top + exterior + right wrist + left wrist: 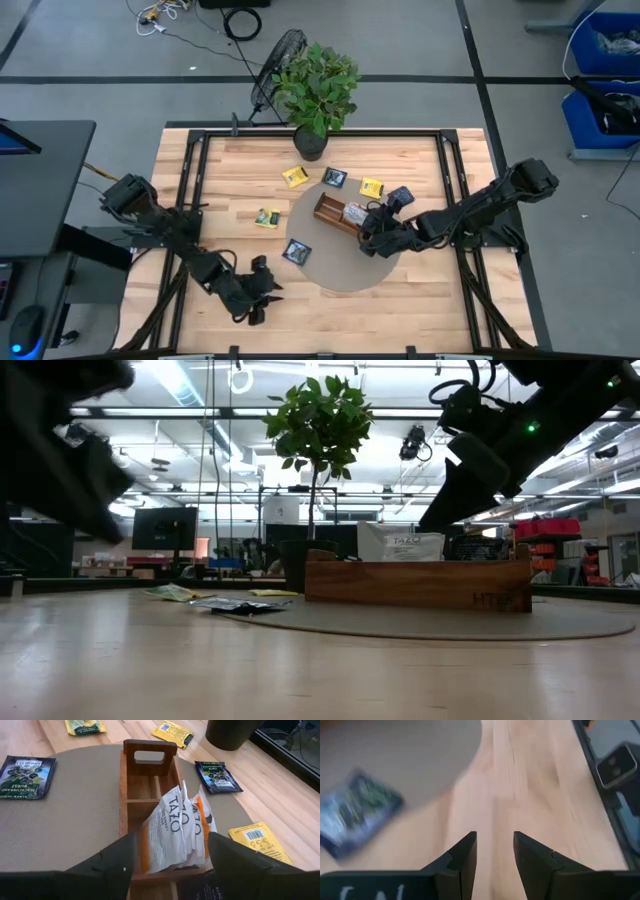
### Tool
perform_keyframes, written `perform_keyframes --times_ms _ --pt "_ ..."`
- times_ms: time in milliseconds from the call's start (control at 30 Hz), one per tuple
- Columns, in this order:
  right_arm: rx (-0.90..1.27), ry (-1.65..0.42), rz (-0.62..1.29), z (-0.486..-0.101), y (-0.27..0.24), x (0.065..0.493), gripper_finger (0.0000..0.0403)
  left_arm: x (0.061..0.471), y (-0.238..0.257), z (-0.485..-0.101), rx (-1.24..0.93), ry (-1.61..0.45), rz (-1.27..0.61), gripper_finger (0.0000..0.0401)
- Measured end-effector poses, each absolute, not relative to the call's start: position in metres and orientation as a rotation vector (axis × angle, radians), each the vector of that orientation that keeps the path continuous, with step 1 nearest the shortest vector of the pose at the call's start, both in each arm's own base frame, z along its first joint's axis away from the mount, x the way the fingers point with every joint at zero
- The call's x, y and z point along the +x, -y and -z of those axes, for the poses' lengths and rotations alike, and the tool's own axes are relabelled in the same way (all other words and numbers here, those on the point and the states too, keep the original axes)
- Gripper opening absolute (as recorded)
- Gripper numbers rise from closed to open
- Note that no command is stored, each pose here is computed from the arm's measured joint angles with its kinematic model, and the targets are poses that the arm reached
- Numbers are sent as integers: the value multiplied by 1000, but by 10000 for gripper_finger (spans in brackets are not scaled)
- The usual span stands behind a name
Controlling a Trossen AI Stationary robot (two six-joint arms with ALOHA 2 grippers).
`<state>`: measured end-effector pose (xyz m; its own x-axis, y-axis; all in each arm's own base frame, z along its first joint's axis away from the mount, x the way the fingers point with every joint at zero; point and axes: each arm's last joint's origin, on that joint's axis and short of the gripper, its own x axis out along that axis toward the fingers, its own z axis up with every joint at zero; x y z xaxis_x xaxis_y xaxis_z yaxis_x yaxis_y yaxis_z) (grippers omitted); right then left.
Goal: Pick & Place Tea
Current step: Put the orange tea bag into the middle section of the wooden organizer
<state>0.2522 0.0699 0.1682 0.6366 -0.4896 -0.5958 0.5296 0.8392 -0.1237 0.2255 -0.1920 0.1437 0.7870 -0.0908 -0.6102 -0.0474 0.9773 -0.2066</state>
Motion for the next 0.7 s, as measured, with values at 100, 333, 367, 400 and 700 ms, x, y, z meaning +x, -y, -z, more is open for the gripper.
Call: perform_keyframes --times_ms 100,333,367,400,700 --pt "64 -660 579 -168 -71 252 246 217 191 -143 -279 -736 1 133" --pt "71 -646 562 -173 -74 250 236 203 198 -157 -394 -783 64 131" --pt "70 -643 558 -174 -74 249 235 201 200 -159 -391 -793 92 128" --pt "69 -643 556 -175 -75 248 235 198 201 -161 -388 -793 110 124" --pt "77 -631 534 -179 -80 245 235 170 187 -166 -431 -960 -57 56"
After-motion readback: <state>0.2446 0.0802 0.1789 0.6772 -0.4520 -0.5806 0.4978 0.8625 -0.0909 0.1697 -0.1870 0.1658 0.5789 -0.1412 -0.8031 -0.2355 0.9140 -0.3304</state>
